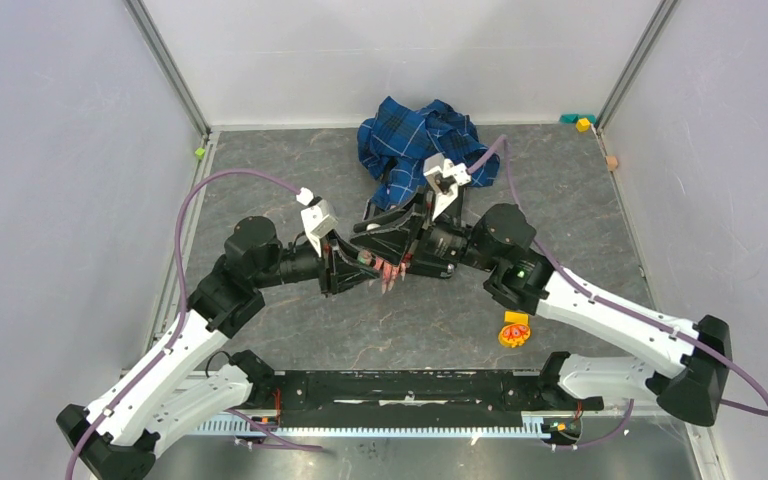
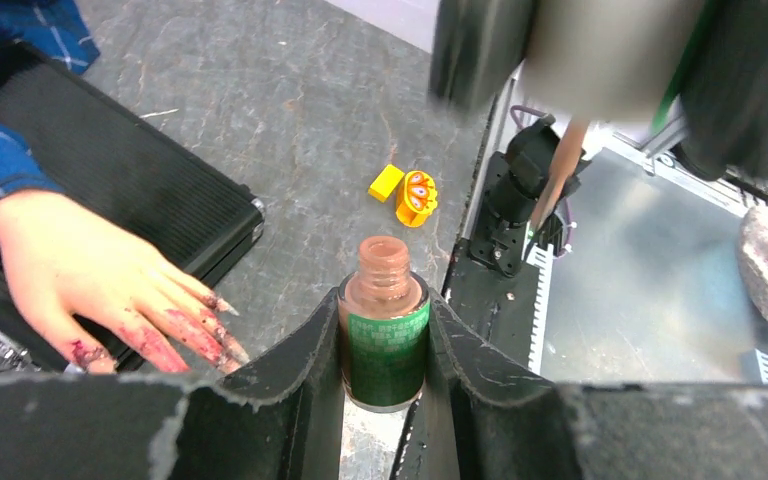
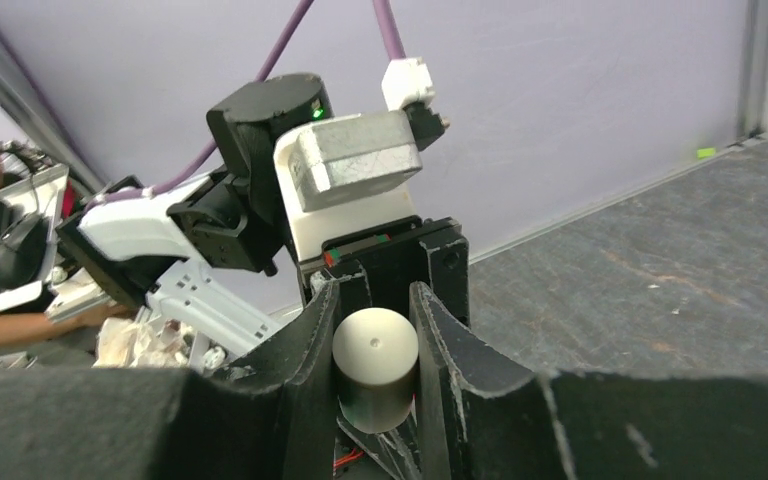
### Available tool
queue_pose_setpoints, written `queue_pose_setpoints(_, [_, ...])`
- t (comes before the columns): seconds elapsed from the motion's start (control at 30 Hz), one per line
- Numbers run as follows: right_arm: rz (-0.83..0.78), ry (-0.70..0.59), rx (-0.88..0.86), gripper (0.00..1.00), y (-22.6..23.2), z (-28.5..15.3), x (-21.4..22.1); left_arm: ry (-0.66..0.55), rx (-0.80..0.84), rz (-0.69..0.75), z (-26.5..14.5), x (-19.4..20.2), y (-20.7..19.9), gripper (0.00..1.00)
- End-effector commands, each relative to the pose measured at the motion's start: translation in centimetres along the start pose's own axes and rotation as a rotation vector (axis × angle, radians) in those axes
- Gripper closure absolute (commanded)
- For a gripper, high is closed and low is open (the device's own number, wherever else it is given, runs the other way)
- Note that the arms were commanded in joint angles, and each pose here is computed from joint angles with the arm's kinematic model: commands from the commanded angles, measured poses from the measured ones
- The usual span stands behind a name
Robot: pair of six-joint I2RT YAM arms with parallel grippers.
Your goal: Paint the nails
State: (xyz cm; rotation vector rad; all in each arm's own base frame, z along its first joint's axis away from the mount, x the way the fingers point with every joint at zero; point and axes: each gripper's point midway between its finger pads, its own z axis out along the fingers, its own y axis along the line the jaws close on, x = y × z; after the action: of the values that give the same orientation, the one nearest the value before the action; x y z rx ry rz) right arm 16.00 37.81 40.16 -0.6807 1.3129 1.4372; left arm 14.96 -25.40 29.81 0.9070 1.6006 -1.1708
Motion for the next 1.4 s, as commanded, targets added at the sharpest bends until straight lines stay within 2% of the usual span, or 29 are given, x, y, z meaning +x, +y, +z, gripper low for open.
queue_pose_setpoints(0.0, [-0.079,-0.143,0.109,1.00,0.1,-1.5,-5.5,-0.020,-0.130,0.032,-0.5,-1.5,1.9,0.98])
queue_pose_setpoints(0.2, [-0.072,-0.113,0.586,1.00,-8.6,-6.6,-1.7,0.007,-0.511,-0.011,-3.0,-1.0,7.9,0.98])
queue_pose_setpoints(0.3, [-0.022,-0.102,0.740,1.00,-11.9,-8.9,2.3,0.009,-0.682,-0.023,-4.7,-0.4,10.8,0.98])
queue_pose_setpoints(0.4, [0.010,-0.086,0.859,1.00,-14.5,-11.1,6.7,0.009,-0.784,-0.024,-6.2,-0.1,12.2,0.98])
queue_pose_setpoints(0.63, [0.105,-0.071,1.004,1.00,-18.1,-13.7,14.3,0.012,-0.809,-0.022,-6.9,0.4,12.3,0.98])
queue_pose_setpoints(0.83, [0.136,-0.089,1.111,1.00,-19.6,-13.9,17.5,0.008,-0.821,-0.022,-7.2,0.4,12.4,0.98])
queue_pose_setpoints(1.1, [0.168,-0.127,1.169,1.00,-20.8,-12.9,19.0,0.013,-0.824,-0.020,-7.2,0.5,12.5,0.98])
queue_pose_setpoints(1.37, [0.179,-0.207,1.202,1.00,-20.9,-12.4,18.2,0.019,-0.818,-0.021,-7.0,0.7,12.5,0.98])
